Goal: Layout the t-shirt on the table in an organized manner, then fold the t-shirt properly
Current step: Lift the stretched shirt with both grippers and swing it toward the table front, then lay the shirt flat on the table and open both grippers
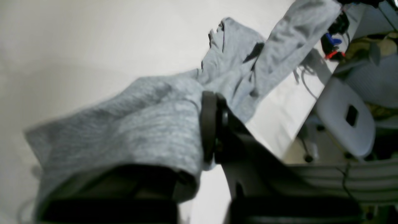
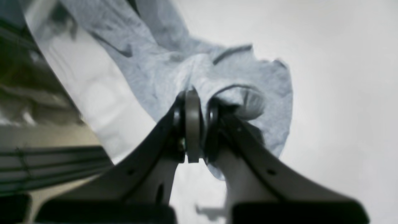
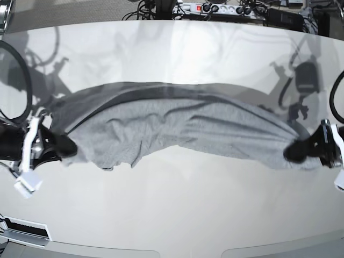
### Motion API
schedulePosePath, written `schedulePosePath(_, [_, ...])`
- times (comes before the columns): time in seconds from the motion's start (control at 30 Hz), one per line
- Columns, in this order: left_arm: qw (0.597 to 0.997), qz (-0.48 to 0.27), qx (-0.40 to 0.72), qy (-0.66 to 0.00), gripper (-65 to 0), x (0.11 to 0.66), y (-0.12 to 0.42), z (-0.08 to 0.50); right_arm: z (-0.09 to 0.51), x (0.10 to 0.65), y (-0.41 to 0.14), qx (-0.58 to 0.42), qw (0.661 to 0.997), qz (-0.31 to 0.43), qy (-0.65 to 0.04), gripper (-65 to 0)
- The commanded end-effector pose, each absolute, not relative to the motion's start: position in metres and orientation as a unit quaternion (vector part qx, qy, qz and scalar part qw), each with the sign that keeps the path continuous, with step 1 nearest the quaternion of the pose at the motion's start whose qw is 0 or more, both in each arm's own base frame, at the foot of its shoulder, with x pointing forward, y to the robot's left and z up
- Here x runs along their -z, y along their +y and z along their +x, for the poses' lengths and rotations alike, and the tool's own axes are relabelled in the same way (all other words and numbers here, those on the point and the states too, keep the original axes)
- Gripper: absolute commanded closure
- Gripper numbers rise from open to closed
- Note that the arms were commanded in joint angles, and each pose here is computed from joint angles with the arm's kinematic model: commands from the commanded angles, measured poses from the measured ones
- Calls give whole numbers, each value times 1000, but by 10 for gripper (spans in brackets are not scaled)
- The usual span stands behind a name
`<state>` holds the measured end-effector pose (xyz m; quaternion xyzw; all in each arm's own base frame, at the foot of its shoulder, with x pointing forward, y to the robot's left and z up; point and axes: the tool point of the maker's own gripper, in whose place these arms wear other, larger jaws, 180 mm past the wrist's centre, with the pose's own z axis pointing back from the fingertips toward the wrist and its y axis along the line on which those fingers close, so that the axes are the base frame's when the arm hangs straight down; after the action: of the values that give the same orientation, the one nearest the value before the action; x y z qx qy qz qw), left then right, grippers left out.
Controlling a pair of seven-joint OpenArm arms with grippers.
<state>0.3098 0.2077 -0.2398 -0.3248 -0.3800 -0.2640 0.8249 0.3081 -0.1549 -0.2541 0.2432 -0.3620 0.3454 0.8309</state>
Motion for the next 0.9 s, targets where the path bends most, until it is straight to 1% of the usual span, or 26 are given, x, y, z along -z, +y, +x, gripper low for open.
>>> schedulePosePath(0.0, [809,-319,273,-411,0,216,211,319,326,231,-156,-348,813,225,-409,0])
schedulePosePath(0.07, [802,-311,280,-427,0,203,213,327,353,219,-160,-352,802,166,-454,0])
schedulePosePath(0.1, [806,-280,282,-439,0,197,220,338,366,211,-164,-355,793,133,-477,0])
schedulePosePath(0.17, [806,-195,277,-485,0,176,240,370,392,186,-171,-351,769,85,-528,0])
schedulePosePath(0.23, [807,-104,266,-517,0,158,267,398,417,161,-180,-296,760,72,-575,0])
schedulePosePath(0.27, [806,-79,259,-526,0,152,276,407,425,153,-182,-281,756,71,-586,0])
schedulePosePath(0.3, [813,-71,232,-530,0,148,285,414,432,150,-183,-273,757,70,-590,0])
schedulePosePath(0.33, [819,-70,208,-530,-1,147,291,419,439,148,-185,-266,757,69,-592,-63])
schedulePosePath(0.4, [827,-79,181,-526,-142,154,297,424,451,151,-192,-235,769,72,-590,-236])
schedulePosePath(0.43, [831,-86,175,-522,-218,159,296,425,455,155,-193,-222,775,77,-587,-310])
schedulePosePath(0.47, [835,-93,168,-516,-287,167,296,426,460,160,-197,-206,782,81,-583,-356])
schedulePosePath(0.5, [839,-98,162,-510,-346,174,297,426,463,165,-198,-196,787,87,-578,-371])
schedulePosePath(0.53, [844,-104,154,-503,-390,181,299,427,464,172,-199,-191,793,92,-572,-371])
schedulePosePath(0.57, [848,-109,147,-498,-415,187,301,427,465,178,-198,-186,797,98,-566,-371])
schedulePosePath(0.7, [860,-126,118,-481,-422,207,311,427,464,209,-201,-181,824,111,-526,-371])
schedulePosePath(0.8, [871,-131,106,-461,-420,220,315,424,455,231,-203,-192,849,113,-479,-371])
schedulePosePath(0.87, [882,-141,108,-436,-420,229,312,418,442,242,-192,-210,856,146,-450,-371])
